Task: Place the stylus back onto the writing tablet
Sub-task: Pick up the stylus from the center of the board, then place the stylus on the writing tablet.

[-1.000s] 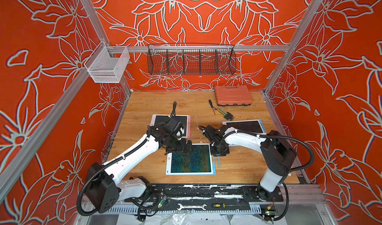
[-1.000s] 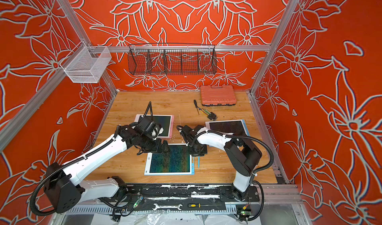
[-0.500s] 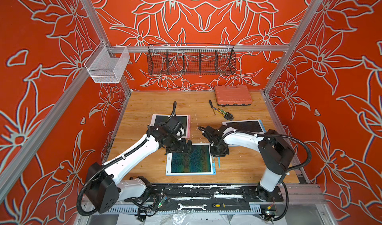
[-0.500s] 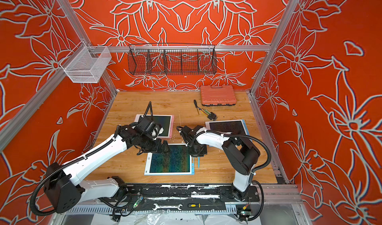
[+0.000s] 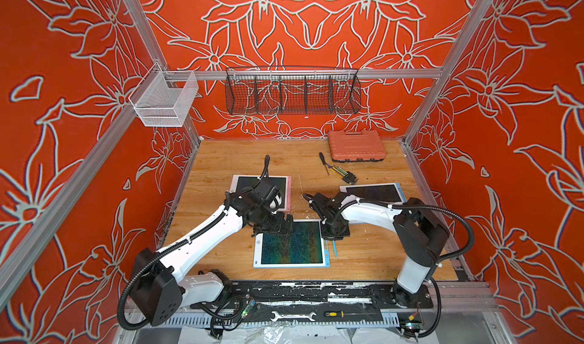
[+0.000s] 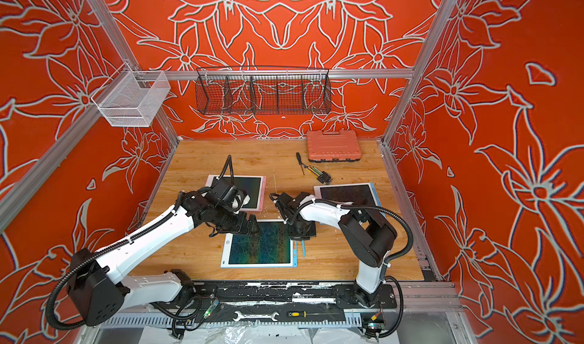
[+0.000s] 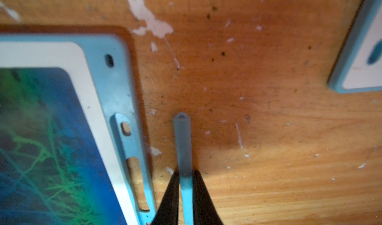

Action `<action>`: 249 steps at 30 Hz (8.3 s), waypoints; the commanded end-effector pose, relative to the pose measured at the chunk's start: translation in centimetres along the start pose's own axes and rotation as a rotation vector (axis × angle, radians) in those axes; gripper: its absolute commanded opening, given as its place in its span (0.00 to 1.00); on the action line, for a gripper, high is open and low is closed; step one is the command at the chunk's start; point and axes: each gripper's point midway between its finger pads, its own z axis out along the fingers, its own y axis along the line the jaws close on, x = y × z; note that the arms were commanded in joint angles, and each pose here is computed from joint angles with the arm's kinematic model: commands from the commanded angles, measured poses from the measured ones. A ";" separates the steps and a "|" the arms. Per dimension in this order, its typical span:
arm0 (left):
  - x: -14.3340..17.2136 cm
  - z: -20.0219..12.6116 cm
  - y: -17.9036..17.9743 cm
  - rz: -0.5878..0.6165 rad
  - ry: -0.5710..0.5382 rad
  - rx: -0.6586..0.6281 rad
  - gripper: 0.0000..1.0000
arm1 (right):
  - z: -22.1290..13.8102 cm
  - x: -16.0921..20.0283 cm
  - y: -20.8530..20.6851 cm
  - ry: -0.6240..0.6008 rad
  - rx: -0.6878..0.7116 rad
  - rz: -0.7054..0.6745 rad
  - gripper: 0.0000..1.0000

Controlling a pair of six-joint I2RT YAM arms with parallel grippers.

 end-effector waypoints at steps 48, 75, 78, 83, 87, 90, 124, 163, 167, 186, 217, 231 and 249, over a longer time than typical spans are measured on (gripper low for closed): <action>-0.6 -0.9 -0.1 0.016 -0.026 -0.003 0.97 | -1.3 0.3 -0.2 -0.020 -0.008 0.026 0.06; -0.2 -0.9 0.3 -0.002 -0.028 -0.002 0.97 | -2.5 -0.5 2.0 -0.043 -0.070 0.012 0.06; -0.2 -1.0 0.4 -0.004 -0.030 -0.001 0.97 | -2.5 -0.4 2.5 -0.040 -0.081 0.008 0.06; -0.2 -1.0 0.4 -0.010 -0.030 0.005 0.97 | -2.2 -0.4 2.9 -0.036 -0.085 0.008 0.06; -0.3 -1.0 0.5 -0.014 -0.030 0.007 0.97 | -2.0 -0.3 3.2 -0.031 -0.087 0.002 0.06; -0.2 -0.9 0.6 -0.017 -0.028 0.006 0.97 | -1.8 -0.2 3.4 -0.028 -0.085 -0.002 0.06; -0.7 -1.0 1.0 -0.028 -0.031 0.015 0.97 | -0.7 0.2 3.4 -0.006 -0.058 -0.011 0.14; 0.1 -1.1 1.8 -0.072 -0.031 0.029 0.97 | -2.3 -0.1 3.2 -0.016 -0.042 0.014 0.14; 0.1 -1.1 1.8 -0.074 -0.030 0.033 0.97 | -2.0 0.0 3.0 -0.013 -0.040 0.015 0.11; -0.1 -0.9 1.9 -0.073 -0.027 0.035 0.97 | -0.7 0.9 2.6 0.025 -0.029 0.012 0.08; -0.1 -1.0 1.9 -0.075 -0.028 0.036 0.97 | 1.7 1.6 2.6 0.066 -0.022 0.024 0.01; -0.4 -1.1 2.0 -0.070 -0.028 0.034 0.97 | 3.3 2.8 1.7 0.126 0.026 0.070 0.00; -0.4 -1.1 2.0 -0.072 -0.026 0.034 0.97 | 1.8 1.2 2.1 0.044 -0.015 0.078 0.00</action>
